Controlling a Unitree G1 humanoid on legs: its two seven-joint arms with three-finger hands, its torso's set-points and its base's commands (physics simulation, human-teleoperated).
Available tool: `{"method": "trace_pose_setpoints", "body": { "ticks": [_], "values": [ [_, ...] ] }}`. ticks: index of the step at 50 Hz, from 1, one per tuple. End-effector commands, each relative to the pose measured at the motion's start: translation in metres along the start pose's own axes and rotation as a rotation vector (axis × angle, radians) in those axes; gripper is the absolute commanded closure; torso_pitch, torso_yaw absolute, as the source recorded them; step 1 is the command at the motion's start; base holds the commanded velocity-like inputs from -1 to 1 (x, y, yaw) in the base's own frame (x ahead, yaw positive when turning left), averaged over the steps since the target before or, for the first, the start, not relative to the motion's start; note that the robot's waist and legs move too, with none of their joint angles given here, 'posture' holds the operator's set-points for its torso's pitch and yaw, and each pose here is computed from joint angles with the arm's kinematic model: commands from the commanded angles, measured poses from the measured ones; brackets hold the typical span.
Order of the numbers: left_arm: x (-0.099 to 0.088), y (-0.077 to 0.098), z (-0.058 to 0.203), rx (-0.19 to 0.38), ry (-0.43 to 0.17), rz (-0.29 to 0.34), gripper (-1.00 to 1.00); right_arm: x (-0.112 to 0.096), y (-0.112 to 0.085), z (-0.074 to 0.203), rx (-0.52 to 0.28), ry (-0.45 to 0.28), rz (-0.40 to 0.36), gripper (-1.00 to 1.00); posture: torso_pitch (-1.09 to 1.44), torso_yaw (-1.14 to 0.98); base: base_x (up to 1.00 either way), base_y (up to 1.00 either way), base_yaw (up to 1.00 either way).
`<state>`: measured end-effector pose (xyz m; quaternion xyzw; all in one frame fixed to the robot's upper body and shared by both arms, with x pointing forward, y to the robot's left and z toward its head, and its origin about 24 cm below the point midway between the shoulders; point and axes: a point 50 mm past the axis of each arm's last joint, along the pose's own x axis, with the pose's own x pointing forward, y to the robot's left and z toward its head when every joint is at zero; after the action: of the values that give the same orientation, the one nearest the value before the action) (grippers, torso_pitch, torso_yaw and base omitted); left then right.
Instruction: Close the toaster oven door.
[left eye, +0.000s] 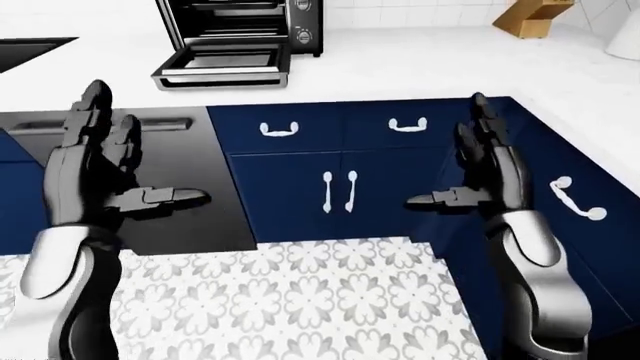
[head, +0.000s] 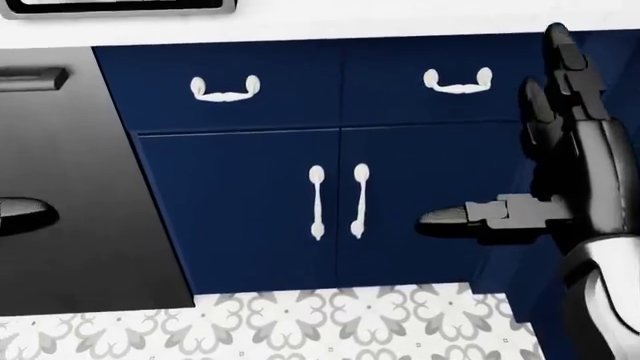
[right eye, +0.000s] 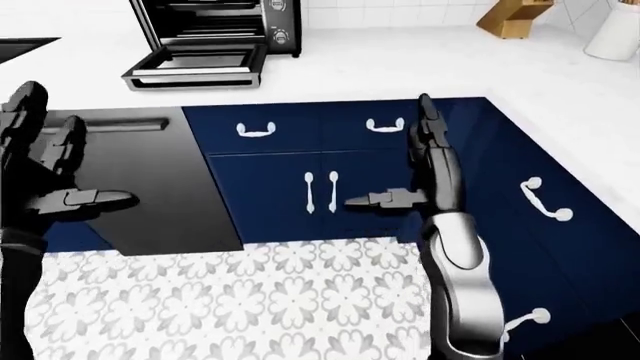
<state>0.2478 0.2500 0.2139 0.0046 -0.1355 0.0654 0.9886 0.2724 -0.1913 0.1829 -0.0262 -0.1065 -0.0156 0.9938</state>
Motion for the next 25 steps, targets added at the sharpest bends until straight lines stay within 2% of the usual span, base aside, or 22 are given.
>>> {"method": "trace_pose_setpoints", "body": {
  "ticks": [1, 7, 14, 25],
  "values": [
    [0.002, 0.003, 0.016, 0.003, -0.072, 0.007, -1.0, 0.001, -0.002, 0.019, -0.007, -0.079, 0.001, -1.0, 0.0, 0.0, 0.0, 0.0, 0.0],
    [0.0, 0.012, 0.035, 0.033, -0.105, 0.017, -1.0, 0.007, -0.013, 0.041, -0.014, -0.116, -0.017, -1.0, 0.0, 0.0, 0.0, 0.0, 0.0],
    [0.0, 0.022, 0.054, 0.03, -0.137, 0.043, -1.0, 0.006, -0.016, 0.052, -0.034, -0.148, -0.022, -1.0, 0.0, 0.0, 0.0, 0.0, 0.0],
    [0.002, 0.026, 0.059, 0.016, -0.144, 0.064, -1.0, 0.004, -0.018, 0.056, -0.034, -0.16, -0.02, -1.0, 0.0, 0.0, 0.02, 0.0, 0.0]
  ]
}}
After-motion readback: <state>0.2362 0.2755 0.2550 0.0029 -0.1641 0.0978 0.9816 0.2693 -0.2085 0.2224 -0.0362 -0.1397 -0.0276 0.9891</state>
